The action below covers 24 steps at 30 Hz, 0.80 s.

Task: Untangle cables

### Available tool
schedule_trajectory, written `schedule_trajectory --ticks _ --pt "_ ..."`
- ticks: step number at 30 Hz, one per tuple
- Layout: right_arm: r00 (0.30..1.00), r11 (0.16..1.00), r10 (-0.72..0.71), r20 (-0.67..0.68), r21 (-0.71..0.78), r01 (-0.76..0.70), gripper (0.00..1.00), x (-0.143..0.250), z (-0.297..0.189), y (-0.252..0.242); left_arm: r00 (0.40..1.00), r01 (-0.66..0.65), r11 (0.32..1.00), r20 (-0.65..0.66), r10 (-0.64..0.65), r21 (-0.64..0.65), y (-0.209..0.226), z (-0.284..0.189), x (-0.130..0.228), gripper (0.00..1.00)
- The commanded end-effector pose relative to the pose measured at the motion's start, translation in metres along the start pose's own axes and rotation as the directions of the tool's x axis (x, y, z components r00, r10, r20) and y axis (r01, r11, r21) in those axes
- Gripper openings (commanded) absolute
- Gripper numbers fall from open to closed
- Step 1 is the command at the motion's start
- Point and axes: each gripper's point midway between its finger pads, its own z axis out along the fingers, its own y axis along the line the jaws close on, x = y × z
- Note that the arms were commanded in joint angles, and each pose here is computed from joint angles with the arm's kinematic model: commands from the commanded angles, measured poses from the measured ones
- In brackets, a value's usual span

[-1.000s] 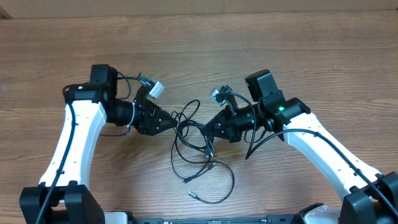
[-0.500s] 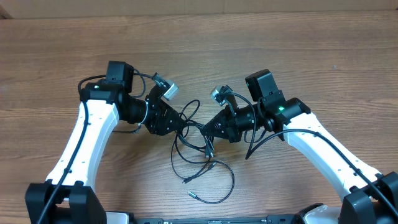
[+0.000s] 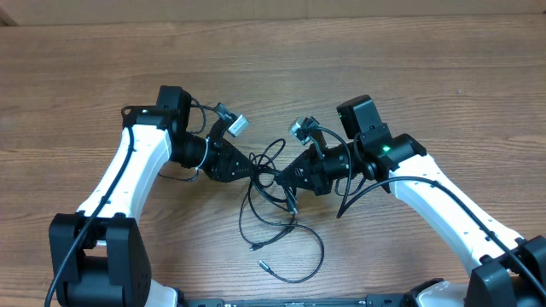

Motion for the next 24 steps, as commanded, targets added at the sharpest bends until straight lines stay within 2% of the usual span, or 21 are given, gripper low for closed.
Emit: schedule_trajectory --ticks 1,9,12,14,24 --pt "1.0 1.0 -0.015 0.013 -0.018 0.015 0.04 -0.006 -0.002 0.005 0.997 -0.048 0.994 0.063 0.041 0.099 -0.019 0.0 -0.014 0.46" --pt "1.0 1.0 -0.015 0.013 -0.018 0.015 0.04 -0.006 -0.002 0.005 0.994 -0.107 0.984 0.05 0.101 0.142 -0.035 0.01 -0.013 0.48" --pt "1.0 1.0 -0.015 0.013 -0.018 0.015 0.04 -0.006 -0.002 0.005 0.992 -0.129 0.98 0.025 0.126 0.149 -0.04 0.018 -0.011 0.4" --pt "1.0 1.0 -0.014 0.013 -0.018 0.015 0.04 -0.005 -0.002 0.005 0.991 -0.136 0.98 0.009 0.136 0.148 -0.042 0.022 -0.009 0.37" --pt "1.0 1.0 -0.014 0.013 -0.018 0.015 0.04 -0.005 -0.002 0.005 0.991 -0.129 0.98 -0.004 0.132 0.154 -0.045 0.024 -0.007 0.36"
